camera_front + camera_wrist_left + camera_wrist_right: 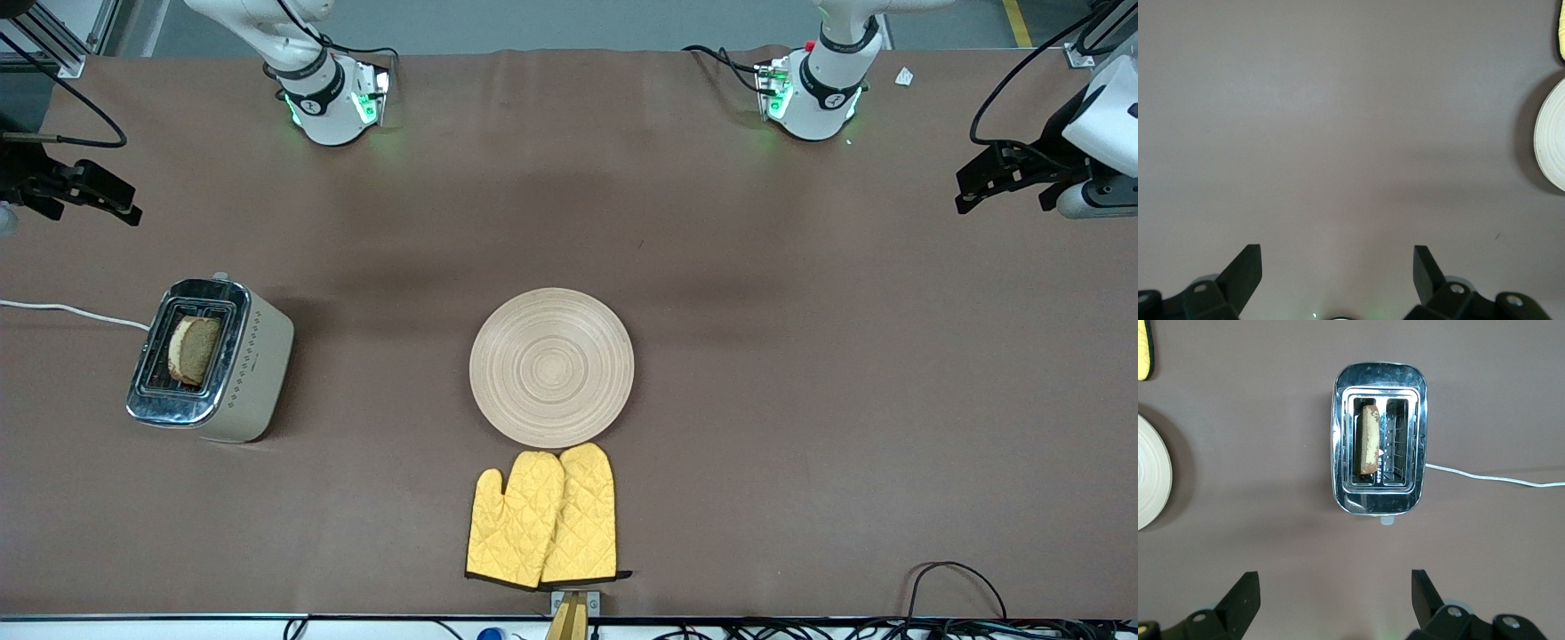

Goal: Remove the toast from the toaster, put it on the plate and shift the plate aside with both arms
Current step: 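Reach the right gripper to the toaster and grasp the bread slice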

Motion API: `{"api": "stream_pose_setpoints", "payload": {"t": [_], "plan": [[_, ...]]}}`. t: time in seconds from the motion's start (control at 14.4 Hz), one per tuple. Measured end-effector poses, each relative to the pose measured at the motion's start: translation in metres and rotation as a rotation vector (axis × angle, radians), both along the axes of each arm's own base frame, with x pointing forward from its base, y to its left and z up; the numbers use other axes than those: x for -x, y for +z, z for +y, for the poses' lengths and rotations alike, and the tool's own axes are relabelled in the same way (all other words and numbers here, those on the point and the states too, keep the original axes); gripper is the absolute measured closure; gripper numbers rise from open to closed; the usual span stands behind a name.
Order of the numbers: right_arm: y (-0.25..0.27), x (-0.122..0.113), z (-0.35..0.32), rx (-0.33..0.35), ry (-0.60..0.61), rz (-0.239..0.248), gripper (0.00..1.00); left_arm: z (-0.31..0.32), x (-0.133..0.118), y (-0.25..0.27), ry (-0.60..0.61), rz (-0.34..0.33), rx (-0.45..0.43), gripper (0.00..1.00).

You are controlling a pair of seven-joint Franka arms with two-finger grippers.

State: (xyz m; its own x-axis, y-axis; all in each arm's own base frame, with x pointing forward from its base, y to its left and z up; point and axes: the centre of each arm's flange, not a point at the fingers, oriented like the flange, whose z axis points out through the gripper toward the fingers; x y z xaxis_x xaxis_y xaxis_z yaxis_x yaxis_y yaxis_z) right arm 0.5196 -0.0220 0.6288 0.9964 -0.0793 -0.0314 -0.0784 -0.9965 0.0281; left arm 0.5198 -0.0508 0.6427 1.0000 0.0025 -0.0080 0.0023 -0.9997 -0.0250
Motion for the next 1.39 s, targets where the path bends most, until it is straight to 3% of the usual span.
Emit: {"api": "stream_pose_setpoints", "payload": {"t": [0.49, 1.04, 1.39], "plan": [[-0.016, -0.011, -0.015, 0.000, -0.015, -0.018, 0.00, -0.001, 0.000, 0.000, -0.001, 0.000, 0.000, 0.00], [-0.168, -0.093, -0.046, 0.003, -0.037, 0.035, 0.00, -0.011, 0.000, -0.002, -0.020, 0.038, -0.004, 0.00], [-0.233, -0.110, -0.058, 0.003, -0.044, 0.080, 0.00, -0.018, 0.001, -0.002, -0.033, 0.040, -0.005, 0.00]]}}
